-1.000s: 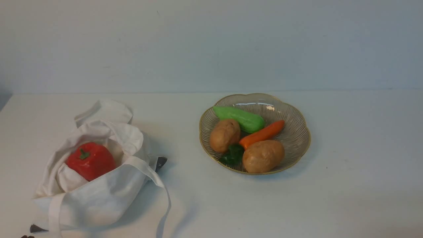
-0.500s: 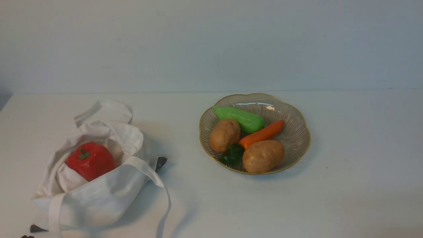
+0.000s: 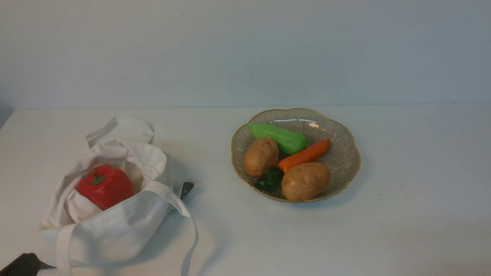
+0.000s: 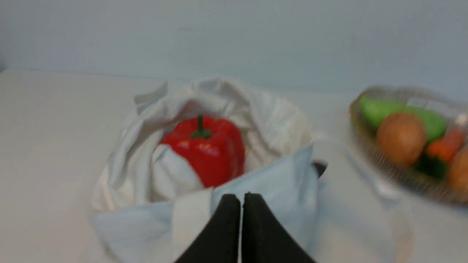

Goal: Take vegetables from cloth bag on white table place on plate.
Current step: 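Reach into the bag and grasp the red bell pepper with the left gripper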

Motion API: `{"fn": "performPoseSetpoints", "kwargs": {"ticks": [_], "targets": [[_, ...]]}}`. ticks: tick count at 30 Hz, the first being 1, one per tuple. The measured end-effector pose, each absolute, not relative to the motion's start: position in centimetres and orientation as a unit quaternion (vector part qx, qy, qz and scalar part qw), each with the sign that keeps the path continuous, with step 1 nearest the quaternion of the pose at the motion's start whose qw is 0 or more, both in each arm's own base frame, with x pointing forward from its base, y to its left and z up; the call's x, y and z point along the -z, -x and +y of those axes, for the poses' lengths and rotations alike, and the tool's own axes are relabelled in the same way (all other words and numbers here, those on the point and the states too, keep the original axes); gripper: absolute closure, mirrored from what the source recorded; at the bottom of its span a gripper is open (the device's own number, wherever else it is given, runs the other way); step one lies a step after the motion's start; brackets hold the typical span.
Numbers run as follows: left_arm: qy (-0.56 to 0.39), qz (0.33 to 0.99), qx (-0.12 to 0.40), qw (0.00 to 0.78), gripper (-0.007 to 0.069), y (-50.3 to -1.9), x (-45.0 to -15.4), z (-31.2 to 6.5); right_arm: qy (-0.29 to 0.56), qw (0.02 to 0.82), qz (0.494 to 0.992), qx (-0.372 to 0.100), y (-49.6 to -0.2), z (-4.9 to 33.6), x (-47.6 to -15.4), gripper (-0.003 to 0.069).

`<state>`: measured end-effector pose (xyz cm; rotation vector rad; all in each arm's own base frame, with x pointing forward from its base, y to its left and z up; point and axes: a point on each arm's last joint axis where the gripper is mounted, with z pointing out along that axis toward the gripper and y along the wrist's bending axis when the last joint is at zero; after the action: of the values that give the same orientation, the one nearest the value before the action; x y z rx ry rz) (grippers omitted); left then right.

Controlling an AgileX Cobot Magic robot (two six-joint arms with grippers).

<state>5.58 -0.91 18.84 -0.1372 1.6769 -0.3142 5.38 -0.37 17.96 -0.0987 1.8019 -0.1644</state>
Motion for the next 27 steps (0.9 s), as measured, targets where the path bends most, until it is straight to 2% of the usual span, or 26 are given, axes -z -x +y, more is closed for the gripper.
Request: {"fn": "performPoseSetpoints", "kwargs": {"ticks": [2,3,4,6,10,13,14,16,19,21,27], "targets": [[0.105,0.715,0.182,0.666,0.063,-5.6,-19.4,-0.9,0.043,0.617,0.783,0.071,-5.4,-0.4,-18.0,0.0673],[0.11,0.713,0.186,0.667,0.063,-5.6,-19.4,-0.9,0.043,0.617,0.783,0.071,-5.4,-0.4,-18.0,0.0673],[0.136,0.693,0.217,0.674,0.063,-5.6,-19.8,-0.7,0.043,0.617,0.783,0.071,-5.4,-0.4,-18.0,0.0673],[0.18,0.659,0.24,0.69,0.063,-5.7,-20.4,-0.4,0.043,0.617,0.783,0.071,-5.4,-0.4,-18.0,0.0673],[0.228,0.589,0.248,0.734,0.063,-5.5,-21.6,0.6,0.043,0.617,0.783,0.071,-5.4,-0.4,-18.0,0.0673],[0.231,0.563,0.252,0.752,0.063,-5.2,-23.1,0.8,0.043,0.617,0.783,0.071,-5.4,-0.4,-18.0,0.0673],[0.213,0.553,0.256,0.764,0.063,-4.7,-25.1,0.7,0.043,0.617,0.783,0.071,-5.4,-0.4,-18.0,0.0673],[0.194,0.562,0.252,0.763,0.063,-4.6,-26.1,0.4,0.043,0.617,0.783,0.071,-5.4,-0.4,-18.0,0.0673],[0.142,0.624,0.242,0.729,0.063,-5.4,-28.9,-0.6,0.043,0.617,0.783,0.071,-5.4,-0.4,-18.0,0.0673],[0.098,0.686,0.24,0.68,0.063,-6.9,-30.5,-1.5,0.043,0.617,0.783,0.071,-5.4,-0.4,-18.0,0.0673],[0.016,0.827,0.209,0.521,0.063,-12.1,-31.5,-3.3,0.043,0.617,0.783,0.071,-5.4,-0.4,-18.0,0.0673]]}}
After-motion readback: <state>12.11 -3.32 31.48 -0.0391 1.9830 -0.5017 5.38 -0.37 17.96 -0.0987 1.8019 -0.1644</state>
